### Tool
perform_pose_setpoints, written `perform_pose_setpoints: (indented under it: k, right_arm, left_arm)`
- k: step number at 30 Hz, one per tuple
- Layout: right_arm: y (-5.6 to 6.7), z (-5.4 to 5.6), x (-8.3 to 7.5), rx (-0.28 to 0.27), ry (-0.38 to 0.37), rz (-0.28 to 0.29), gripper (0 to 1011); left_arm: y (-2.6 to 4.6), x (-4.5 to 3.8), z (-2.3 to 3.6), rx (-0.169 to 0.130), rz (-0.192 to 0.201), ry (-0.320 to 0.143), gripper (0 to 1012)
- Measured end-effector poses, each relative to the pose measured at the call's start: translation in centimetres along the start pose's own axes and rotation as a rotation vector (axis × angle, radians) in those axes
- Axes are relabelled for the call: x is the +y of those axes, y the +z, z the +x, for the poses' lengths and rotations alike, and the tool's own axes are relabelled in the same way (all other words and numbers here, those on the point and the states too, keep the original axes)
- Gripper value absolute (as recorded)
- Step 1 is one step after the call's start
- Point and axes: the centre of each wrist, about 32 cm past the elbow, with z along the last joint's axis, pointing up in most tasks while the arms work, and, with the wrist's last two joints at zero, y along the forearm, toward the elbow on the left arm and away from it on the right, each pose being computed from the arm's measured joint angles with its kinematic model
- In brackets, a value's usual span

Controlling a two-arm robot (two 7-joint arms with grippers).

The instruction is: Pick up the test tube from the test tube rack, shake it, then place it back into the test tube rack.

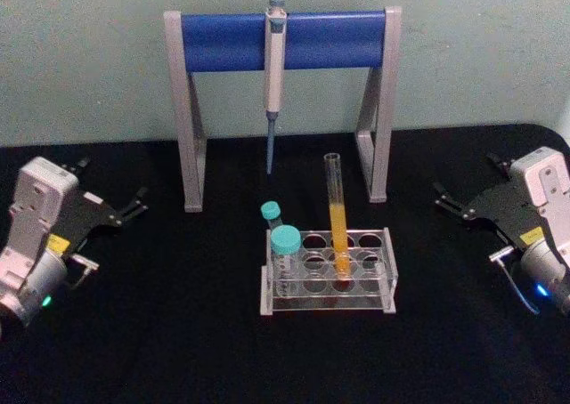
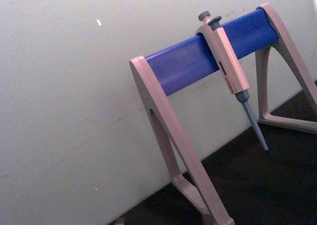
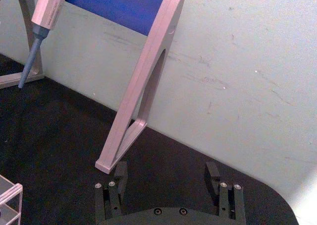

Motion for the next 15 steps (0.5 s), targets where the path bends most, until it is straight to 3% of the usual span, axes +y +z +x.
perform_pose_setpoints:
  k: [15]
  right_arm:
    - [0.00,0.00,0.00,0.000,0.000,0.000,1000]
  left_arm:
    - [0.00,0.00,0.00,0.000,0.000,0.000,1001]
